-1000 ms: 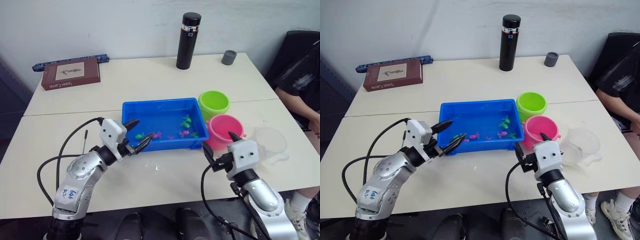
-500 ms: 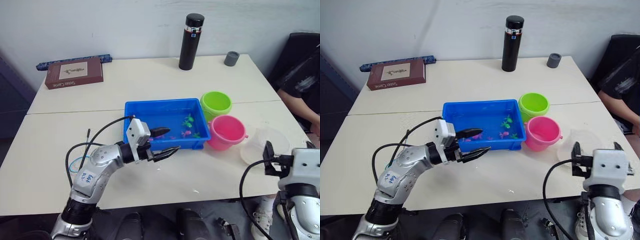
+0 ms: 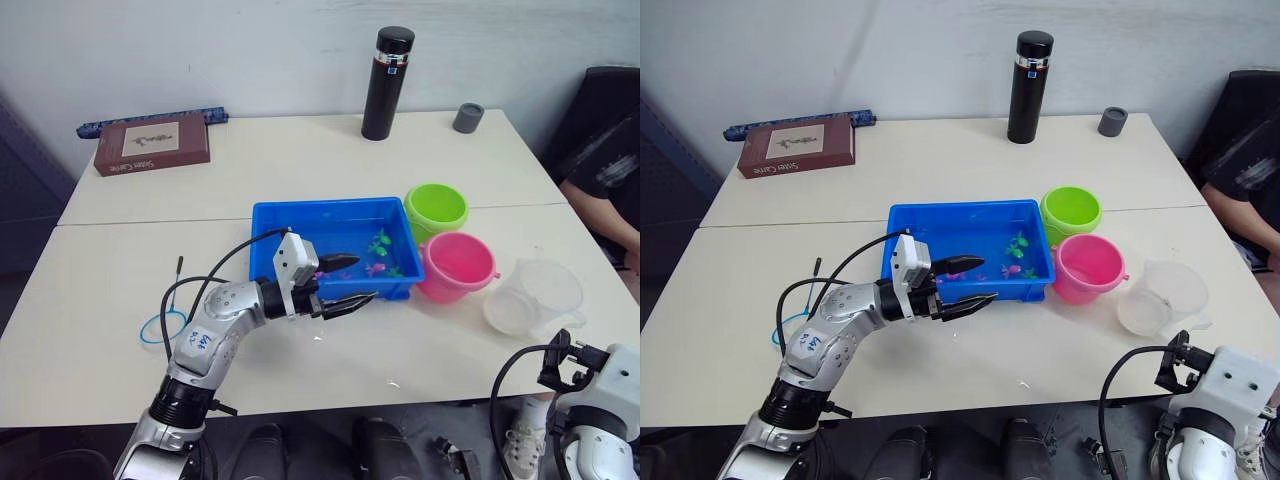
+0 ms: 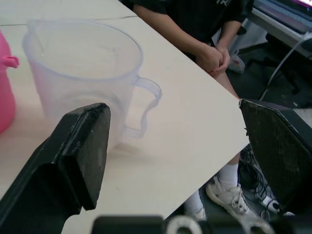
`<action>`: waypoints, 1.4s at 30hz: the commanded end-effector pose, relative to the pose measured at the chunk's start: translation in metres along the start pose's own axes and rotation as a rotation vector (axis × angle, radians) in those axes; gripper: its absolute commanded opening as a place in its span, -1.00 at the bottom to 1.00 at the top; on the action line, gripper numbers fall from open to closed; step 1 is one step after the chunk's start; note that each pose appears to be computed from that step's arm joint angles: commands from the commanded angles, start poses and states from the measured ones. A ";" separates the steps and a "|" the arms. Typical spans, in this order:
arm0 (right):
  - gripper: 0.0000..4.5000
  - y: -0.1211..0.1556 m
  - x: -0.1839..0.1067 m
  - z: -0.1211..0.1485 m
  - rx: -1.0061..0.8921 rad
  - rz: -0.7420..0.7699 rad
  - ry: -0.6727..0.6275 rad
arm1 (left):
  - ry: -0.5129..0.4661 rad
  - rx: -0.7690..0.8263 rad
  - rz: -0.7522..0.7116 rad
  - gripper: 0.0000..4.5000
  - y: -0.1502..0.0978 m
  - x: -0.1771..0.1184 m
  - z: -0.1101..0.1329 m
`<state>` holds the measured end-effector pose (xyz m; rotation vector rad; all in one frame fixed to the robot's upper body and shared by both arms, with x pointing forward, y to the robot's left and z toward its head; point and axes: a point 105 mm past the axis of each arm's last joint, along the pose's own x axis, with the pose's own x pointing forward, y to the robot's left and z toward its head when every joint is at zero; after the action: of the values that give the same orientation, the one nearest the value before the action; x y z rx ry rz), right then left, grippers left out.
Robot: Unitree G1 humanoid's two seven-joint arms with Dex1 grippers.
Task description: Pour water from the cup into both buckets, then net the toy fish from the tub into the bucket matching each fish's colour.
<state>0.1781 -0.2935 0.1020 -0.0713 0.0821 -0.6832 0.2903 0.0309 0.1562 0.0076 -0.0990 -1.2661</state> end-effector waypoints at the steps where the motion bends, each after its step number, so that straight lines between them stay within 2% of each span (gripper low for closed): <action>1: 1.00 -0.011 0.006 -0.004 0.054 -0.085 -0.004 | -0.023 0.039 0.003 0.67 -0.001 0.001 0.008; 10: 1.00 -0.026 0.031 -0.007 0.058 -0.115 -0.010 | -0.031 0.040 0.038 0.67 -0.001 0.001 0.008; 26: 1.00 -0.001 0.036 -0.015 0.158 -0.040 0.041 | -0.036 0.051 0.085 0.67 0.003 -0.002 0.009; 33: 1.00 0.006 0.049 -0.017 0.224 -0.033 0.057 | -0.037 0.056 0.095 0.67 0.004 -0.002 0.010; 42: 1.00 0.000 0.060 -0.016 0.229 -0.053 0.049 | -0.040 0.060 0.104 0.67 0.005 -0.003 0.011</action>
<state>0.2261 -0.3240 0.0741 0.1727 0.0862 -0.7192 0.2985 0.0369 0.1528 0.0093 -0.1010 -1.1529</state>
